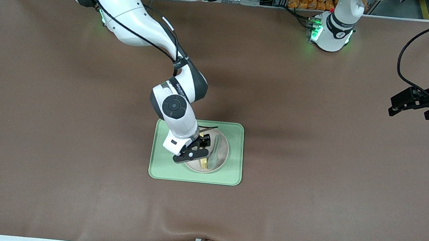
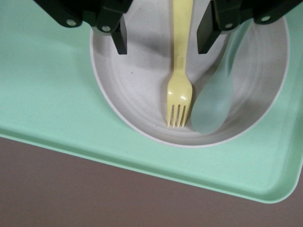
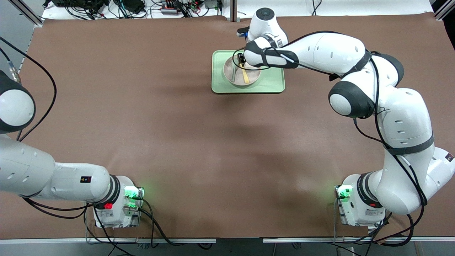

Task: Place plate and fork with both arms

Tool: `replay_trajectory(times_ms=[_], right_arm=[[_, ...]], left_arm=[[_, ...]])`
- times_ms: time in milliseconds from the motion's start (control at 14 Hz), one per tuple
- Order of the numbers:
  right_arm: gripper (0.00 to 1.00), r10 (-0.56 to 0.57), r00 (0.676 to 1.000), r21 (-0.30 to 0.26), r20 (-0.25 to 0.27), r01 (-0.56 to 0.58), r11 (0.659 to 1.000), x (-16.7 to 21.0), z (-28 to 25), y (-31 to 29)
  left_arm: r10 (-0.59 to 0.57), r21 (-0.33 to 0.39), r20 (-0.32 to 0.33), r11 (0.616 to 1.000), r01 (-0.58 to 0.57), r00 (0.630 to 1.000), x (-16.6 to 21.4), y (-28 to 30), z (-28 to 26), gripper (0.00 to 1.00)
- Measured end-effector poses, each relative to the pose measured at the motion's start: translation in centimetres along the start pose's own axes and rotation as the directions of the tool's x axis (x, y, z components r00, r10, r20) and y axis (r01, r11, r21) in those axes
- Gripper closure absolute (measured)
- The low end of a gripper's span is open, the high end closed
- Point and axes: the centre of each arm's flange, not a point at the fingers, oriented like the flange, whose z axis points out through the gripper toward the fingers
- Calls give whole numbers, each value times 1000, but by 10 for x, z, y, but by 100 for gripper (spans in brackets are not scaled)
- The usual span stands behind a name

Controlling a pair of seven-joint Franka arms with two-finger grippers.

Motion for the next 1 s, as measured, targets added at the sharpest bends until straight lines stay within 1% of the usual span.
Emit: replay_trajectory(times_ms=[214,357,571,786,1000], right_arm=[[33,-1,1000,-5,6,1,1000,-3,5,-4],[33,-7,1000,-16,12,7,1000,-5,12,-2],[36,-11,1000,-24,20,11,1000,-7,20,0],[41,-13,1000,-26,24,13,1000,-8,24,0],[41,-18,1000,-25,22,19,1000,-9,24,-4]], left_arm=[[48,1,36,999,-48,998,-9,0,-9,0],[54,1,68,999,-54,996,-17,-2,-16,0],[51,3,64,999,-51,997,-29,-3,-33,0],[49,4,63,999,-50,997,-33,-4,-38,0],[44,4,59,999,-44,997,-34,-7,-40,0]])
